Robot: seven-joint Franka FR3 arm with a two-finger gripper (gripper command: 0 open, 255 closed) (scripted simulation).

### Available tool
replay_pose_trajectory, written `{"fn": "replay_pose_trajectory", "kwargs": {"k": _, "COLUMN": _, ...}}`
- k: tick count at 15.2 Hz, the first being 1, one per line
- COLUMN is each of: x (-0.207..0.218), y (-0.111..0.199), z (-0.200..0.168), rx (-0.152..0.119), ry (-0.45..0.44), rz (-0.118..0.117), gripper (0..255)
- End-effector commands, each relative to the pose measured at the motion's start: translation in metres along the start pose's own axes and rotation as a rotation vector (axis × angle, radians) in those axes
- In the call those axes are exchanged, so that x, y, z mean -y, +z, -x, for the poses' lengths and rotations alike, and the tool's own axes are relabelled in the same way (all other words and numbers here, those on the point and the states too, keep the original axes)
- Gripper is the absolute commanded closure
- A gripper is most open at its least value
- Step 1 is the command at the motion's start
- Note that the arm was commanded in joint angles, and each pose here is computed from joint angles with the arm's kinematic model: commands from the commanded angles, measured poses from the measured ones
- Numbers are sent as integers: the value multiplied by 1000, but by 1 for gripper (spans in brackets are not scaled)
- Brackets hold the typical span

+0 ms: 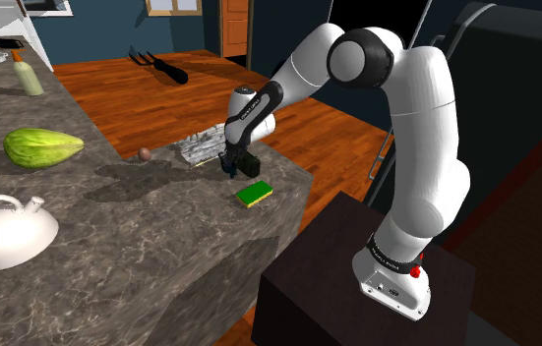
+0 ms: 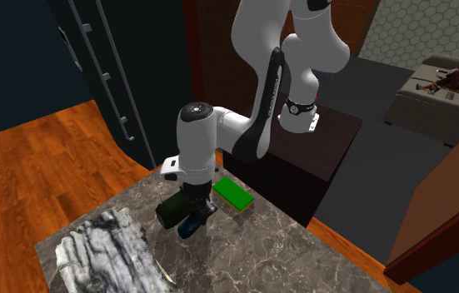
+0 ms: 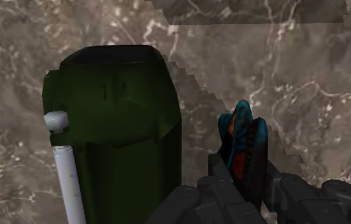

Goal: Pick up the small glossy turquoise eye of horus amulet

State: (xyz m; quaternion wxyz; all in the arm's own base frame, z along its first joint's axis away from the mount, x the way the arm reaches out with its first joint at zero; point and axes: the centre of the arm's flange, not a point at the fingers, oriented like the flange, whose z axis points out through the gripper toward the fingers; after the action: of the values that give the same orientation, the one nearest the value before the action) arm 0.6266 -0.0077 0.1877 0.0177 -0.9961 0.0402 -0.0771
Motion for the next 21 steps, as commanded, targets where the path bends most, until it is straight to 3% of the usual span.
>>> {"fn": "replay_pose_trajectory", "kwargs": {"k": 1, "x": -3, "y": 4, "z": 1, "rx": 7, "ry": 3, "rz": 2, "gripper": 255}}
{"fn": "replay_pose_trajectory", "kwargs": {"k": 6, "x": -3, "y": 4, "z": 3, "rx": 7, "ry": 3, "rz": 2, "gripper": 255}}
{"fn": "replay_pose_trajectory", "kwargs": {"k": 21, "x": 0, "y": -75, "z": -9, "rx": 7, "ry": 3, "rz": 2, "gripper": 255}}
